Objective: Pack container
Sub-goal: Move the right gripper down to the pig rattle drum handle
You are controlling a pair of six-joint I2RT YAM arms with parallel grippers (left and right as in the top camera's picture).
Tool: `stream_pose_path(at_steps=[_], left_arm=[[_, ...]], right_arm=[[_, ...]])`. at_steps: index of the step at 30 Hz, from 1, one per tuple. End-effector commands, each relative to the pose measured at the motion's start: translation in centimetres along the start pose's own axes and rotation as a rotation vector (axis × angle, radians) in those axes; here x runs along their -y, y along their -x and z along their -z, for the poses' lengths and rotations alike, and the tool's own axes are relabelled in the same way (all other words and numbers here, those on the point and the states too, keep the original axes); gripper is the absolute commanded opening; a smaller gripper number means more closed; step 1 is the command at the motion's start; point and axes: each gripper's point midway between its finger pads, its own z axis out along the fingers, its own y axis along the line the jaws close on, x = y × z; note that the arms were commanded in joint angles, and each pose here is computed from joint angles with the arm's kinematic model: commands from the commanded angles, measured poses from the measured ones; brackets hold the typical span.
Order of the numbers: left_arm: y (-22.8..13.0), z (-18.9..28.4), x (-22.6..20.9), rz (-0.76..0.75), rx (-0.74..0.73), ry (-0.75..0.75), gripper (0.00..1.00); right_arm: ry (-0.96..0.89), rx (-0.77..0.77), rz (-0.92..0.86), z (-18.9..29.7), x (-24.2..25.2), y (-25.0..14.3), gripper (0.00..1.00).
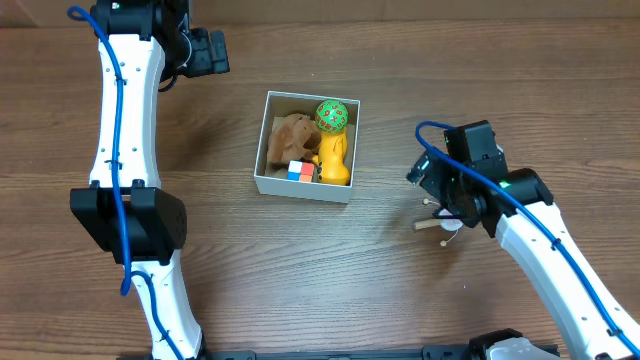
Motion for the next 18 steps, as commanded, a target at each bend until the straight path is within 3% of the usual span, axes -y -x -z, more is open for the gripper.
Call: stream_pose_path(at_steps=[1,2,6,12,18], left_arm=[[0.3,0.8,0.4,0.010,0.023,-0.004,1.00],[0.3,0.8,0.4,0.010,0.023,-0.004,1.00],[0.3,0.8,0.4,0.010,0.022,-0.004,1.00],[0.3,0.8,0.4,0.010,0.022,-0.004,1.00],[0.3,0.8,0.4,0.010,0.023,-0.004,1.00]], right_arm=[[0.016,-0.042,-0.057,0.0,-0.1,-0.6,1.00],[-0.006,-0.056,-0.130,0.0,0.4,-1.0,1.00],[-0.125,-0.055,-0.418,0.1,2.9,-1.9,0.83],[-0.152,-0.043,-0.530,-0.8,3.7,-2.2,0.78],[-0.236,-0.053,-0.607,-2.8,4.7,-2.8,0.79]])
